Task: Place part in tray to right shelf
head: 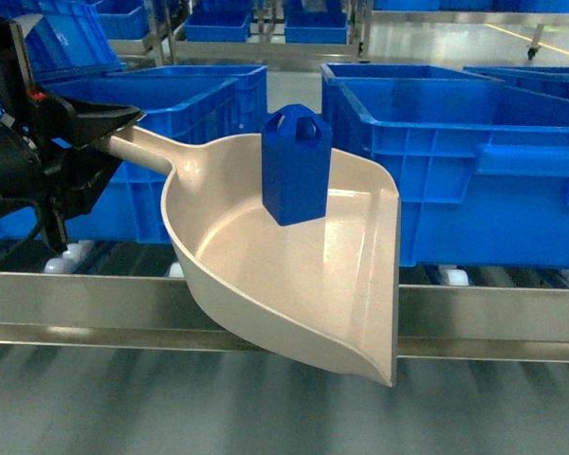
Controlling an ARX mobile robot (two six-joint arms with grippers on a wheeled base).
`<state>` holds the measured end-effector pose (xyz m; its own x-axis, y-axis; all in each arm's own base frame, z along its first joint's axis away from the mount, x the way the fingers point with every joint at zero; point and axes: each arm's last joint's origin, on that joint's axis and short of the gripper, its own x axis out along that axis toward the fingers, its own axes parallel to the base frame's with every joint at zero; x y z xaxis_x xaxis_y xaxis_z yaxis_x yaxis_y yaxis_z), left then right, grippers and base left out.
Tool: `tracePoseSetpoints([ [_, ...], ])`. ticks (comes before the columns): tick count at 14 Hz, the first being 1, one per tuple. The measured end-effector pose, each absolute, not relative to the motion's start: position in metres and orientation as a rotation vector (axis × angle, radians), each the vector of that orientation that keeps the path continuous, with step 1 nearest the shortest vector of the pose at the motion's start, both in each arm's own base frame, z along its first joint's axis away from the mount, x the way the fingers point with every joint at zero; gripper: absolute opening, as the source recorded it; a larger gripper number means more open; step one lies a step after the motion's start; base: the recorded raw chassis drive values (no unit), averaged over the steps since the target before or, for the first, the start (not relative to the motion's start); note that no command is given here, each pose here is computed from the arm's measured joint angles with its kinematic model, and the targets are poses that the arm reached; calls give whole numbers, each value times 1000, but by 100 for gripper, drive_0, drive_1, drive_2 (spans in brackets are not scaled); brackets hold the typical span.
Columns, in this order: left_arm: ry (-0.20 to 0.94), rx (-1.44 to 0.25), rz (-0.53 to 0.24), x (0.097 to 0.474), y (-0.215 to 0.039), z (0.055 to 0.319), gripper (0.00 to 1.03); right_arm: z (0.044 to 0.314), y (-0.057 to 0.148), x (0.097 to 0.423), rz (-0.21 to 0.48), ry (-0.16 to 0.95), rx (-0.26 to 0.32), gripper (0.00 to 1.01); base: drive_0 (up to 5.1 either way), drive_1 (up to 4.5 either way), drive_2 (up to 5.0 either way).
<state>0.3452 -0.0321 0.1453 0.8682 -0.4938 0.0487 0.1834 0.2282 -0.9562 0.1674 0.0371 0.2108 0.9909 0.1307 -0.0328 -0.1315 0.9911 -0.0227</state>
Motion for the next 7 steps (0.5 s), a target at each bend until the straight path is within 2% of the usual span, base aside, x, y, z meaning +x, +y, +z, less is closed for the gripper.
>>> tracePoseSetpoints([
  [7, 289, -1260, -475, 345, -32, 145, 16, 211, 37, 167, 132, 31, -25, 98, 0, 0, 0],
])
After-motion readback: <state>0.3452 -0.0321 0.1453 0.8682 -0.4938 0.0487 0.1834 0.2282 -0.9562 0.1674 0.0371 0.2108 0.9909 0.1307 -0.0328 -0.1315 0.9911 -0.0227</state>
